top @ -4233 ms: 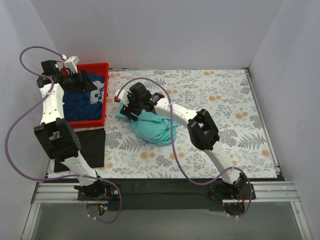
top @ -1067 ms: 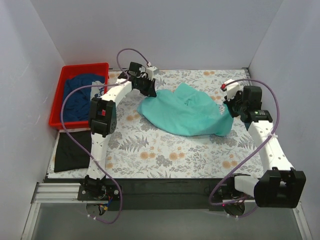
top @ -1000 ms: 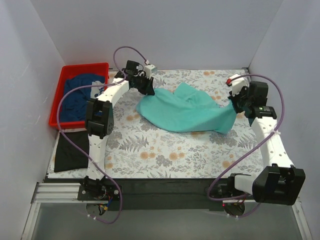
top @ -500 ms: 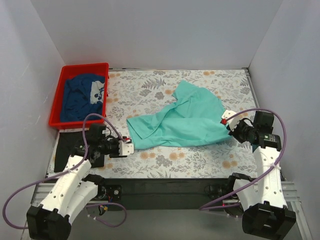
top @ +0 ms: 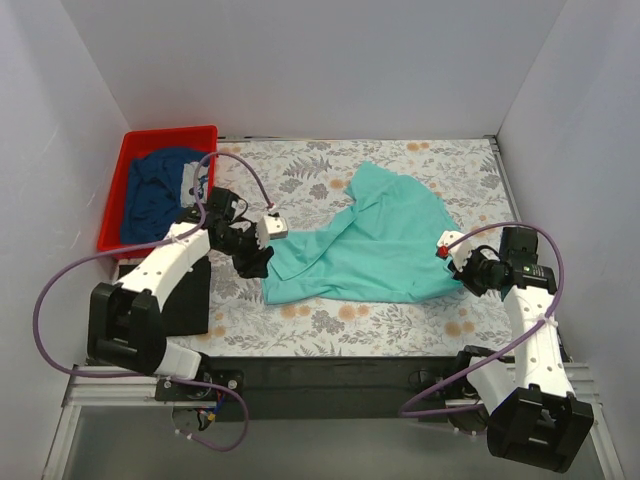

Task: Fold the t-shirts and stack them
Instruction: Flatten the tshirt out

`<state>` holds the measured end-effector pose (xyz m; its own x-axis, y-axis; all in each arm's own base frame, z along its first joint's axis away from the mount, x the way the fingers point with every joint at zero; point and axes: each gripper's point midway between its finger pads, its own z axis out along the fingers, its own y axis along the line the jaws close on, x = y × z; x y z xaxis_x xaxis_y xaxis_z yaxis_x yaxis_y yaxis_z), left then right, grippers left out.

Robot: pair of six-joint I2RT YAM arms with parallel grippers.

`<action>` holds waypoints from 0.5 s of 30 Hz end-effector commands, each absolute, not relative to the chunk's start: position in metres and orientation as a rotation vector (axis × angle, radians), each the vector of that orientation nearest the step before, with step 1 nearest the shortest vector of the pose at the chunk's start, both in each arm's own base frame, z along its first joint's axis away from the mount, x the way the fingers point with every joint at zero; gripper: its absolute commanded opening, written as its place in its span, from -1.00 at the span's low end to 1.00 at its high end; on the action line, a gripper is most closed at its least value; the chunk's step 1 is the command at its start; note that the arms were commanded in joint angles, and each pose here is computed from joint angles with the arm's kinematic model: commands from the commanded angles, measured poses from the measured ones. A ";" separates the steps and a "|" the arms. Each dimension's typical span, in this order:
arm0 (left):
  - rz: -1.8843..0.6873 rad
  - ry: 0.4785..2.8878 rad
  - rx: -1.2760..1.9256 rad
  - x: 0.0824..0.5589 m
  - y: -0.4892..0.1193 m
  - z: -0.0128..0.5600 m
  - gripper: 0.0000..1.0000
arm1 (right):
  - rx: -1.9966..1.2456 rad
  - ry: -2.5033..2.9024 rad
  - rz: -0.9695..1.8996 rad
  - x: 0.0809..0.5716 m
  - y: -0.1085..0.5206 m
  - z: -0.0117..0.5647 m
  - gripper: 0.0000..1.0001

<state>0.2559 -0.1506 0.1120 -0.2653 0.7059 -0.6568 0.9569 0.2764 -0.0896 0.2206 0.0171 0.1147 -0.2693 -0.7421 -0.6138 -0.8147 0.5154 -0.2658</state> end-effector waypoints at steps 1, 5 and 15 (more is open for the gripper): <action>-0.715 2.202 1.453 0.248 -0.157 0.104 -0.17 | -1.293 2.021 0.143 0.222 0.021 0.118 -0.97; -0.743 2.298 1.415 0.254 -0.169 0.085 -0.16 | -1.282 2.047 0.150 0.222 0.019 0.115 -0.97; -0.756 2.390 1.604 0.209 -0.177 0.040 -0.79 | -1.277 2.088 0.171 0.223 0.017 0.108 -0.97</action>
